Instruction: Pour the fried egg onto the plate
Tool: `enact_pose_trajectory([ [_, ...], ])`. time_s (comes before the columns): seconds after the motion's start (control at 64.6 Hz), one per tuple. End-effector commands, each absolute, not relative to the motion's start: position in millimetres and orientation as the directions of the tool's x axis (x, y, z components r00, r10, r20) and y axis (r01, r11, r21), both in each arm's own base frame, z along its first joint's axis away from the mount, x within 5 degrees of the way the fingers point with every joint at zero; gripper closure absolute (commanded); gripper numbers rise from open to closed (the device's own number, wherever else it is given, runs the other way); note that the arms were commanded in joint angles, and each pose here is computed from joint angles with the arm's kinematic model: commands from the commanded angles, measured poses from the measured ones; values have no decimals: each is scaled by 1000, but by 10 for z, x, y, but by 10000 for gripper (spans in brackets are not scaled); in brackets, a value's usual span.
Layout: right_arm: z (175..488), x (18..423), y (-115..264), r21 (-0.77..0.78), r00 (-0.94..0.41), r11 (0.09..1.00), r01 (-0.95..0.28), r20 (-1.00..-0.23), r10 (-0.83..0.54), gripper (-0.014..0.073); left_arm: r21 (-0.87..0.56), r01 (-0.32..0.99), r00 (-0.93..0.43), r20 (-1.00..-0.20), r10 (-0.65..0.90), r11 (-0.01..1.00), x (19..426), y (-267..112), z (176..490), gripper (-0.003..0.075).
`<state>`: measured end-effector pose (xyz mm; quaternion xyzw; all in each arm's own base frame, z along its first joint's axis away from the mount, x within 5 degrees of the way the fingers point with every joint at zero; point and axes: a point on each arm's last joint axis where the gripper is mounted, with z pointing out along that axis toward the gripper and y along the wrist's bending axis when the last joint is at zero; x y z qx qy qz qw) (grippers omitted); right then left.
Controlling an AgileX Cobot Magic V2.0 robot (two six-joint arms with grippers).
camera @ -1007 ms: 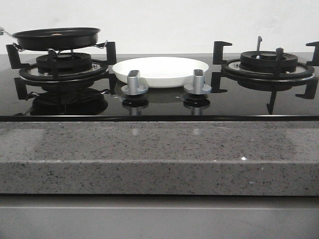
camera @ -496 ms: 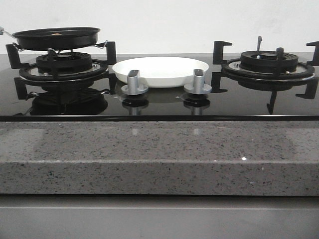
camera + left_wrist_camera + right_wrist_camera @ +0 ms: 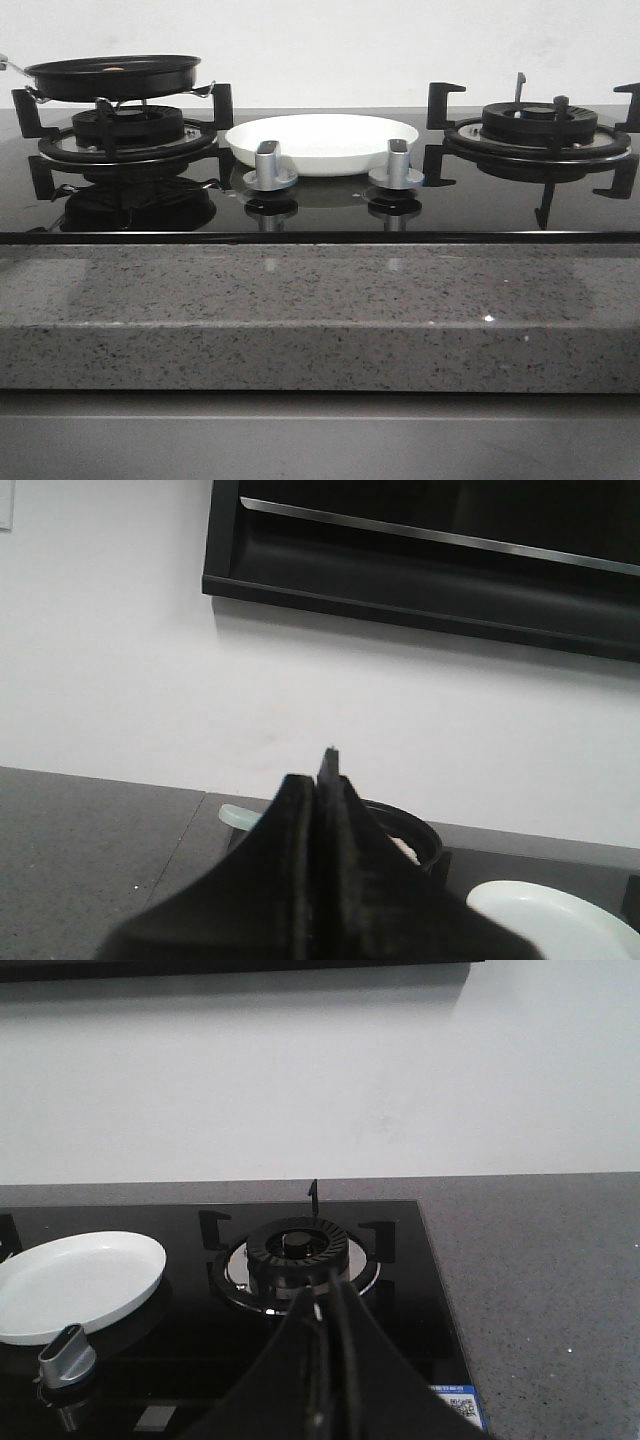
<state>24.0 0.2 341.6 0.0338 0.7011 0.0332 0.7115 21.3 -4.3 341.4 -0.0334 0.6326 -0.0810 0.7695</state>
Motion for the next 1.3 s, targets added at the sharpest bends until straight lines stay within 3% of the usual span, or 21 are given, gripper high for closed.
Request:
enact_pose_trajectory([
  [0.0, 3737, 306, -4, 83, 2, 997, 11, -997, 83, 664, -169, 95, 183, -966, -184, 981, 213, -52, 3747, 739],
  [0.155, 3877, 498, -1, 90, -151, 996, 20, -984, 92, 664, -143, 89, 8, -990, -144, 986, 379, -77, 3948, 739],
  [0.325, 3760, 723, -3, 87, -285, 996, 32, -954, 93, 664, -133, 78, -178, -977, -117, 988, 651, -90, 3848, 739],
  [0.573, 3598, 939, -6, 85, -387, 996, 41, -917, 94, 664, -147, 65, -272, -954, -124, 987, 935, -93, 3772, 739],
  [0.774, 3573, 953, -24, 43, -390, 998, 45, -919, 58, 662, -150, 57, -323, -938, -124, 987, 1064, -94, 3719, 738],
  [0.852, 3573, 953, -26, 25, -391, 999, 40, -920, 39, 622, -151, 55, -335, -934, -124, 987, 1102, -94, 3704, 727],
  [0.898, 3573, 953, -26, 20, -391, 999, 38, -920, 34, 573, -151, 54, -345, -930, -124, 987, 1128, -94, 3693, 699],
  [0.976, 3569, 954, -26, 15, -392, 999, 36, -919, 28, 413, -151, 52, -354, -927, -124, 987, 1151, -94, 3682, 582],
  [1.1, 3516, 968, -26, 15, -400, 999, 36, -916, 28, 177, -148, 51, -348, -930, -121, 988, 1159, -91, 3686, 333],
  [1.177, 3471, 979, -25, 16, -407, 999, 36, -913, 29, 139, -148, 51, -346, -930, -121, 988, 1160, -91, 3687, 259],
  [1.286, 3495, 1020, 0, 42, -429, 999, 17, -902, 45, 144, -152, 52, -338, -933, -126, 987, 1163, -92, 3696, 260],
])
